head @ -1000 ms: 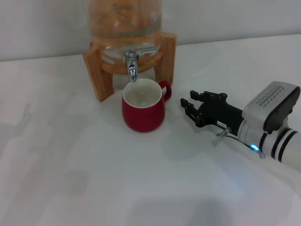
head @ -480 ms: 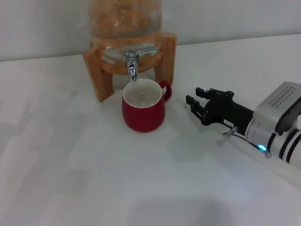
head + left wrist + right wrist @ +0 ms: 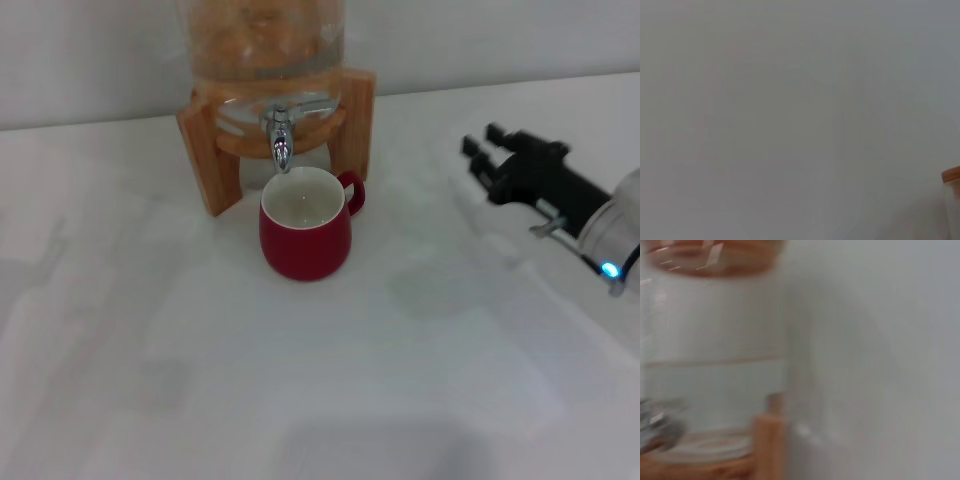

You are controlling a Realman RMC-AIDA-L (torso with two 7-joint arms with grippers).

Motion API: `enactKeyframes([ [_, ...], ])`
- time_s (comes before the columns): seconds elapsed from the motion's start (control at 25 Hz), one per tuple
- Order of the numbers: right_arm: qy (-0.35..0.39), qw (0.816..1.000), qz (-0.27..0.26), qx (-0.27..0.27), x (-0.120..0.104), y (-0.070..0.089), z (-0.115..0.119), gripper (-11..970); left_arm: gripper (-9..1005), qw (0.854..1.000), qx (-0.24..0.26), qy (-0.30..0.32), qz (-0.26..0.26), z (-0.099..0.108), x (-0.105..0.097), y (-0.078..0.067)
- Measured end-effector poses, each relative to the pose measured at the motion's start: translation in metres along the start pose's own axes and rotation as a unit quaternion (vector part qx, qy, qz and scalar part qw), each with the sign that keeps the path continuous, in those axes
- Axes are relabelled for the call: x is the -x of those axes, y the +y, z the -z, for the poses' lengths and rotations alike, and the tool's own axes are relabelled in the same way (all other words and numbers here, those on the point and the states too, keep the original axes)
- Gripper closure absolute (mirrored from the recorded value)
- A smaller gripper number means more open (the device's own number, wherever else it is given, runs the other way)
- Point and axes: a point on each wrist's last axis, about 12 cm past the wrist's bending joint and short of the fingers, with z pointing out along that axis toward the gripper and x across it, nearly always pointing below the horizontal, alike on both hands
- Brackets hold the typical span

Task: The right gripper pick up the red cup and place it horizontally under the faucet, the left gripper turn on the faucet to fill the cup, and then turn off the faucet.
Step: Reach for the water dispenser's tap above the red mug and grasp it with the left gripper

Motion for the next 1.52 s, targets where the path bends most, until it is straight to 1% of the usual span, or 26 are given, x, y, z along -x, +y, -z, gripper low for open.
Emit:
enactKeyframes([
  [0.16, -0.023, 0.998, -0.006, -0.051, 0.002, -0.019, 0.01, 604, 151, 1.0, 0.002, -0.002, 0.0, 0.0, 0.0, 0.0],
  [0.36, -0.042, 0.993, -0.008, -0.108, 0.001, -0.038, 0.026, 602, 151, 1.0, 0.009, -0.005, -0.003, 0.002, 0.001, 0.003],
  [0.56, -0.061, 0.986, -0.021, -0.152, 0.0, -0.05, 0.043, 601, 151, 1.0, 0.023, -0.008, -0.009, 0.005, 0.002, 0.006],
  [0.6, -0.063, 0.985, -0.022, -0.157, 0.0, -0.051, 0.045, 601, 151, 1.0, 0.024, -0.009, -0.009, 0.005, 0.002, 0.007],
  [0.84, -0.081, 0.979, -0.033, -0.184, -0.002, -0.055, 0.057, 399, 151, 0.999, 0.034, -0.013, -0.008, 0.006, 0.003, 0.009],
  [1.04, -0.085, 0.977, -0.037, -0.193, -0.003, -0.056, 0.062, 214, 151, 0.999, 0.037, -0.014, -0.009, 0.006, 0.004, 0.01],
  [1.28, -0.096, 0.973, -0.044, -0.204, -0.004, -0.054, 0.067, 106, 151, 0.998, 0.057, -0.021, -0.007, 0.01, 0.006, 0.015],
  [1.36, -0.097, 0.973, -0.047, -0.204, -0.004, -0.054, 0.067, 109, 151, 0.998, 0.065, -0.025, -0.003, 0.012, 0.007, 0.018],
  [1.52, -0.097, 0.974, -0.049, -0.199, -0.005, -0.051, 0.066, 115, 151, 0.997, 0.064, -0.03, 0.012, 0.01, 0.01, 0.02],
])
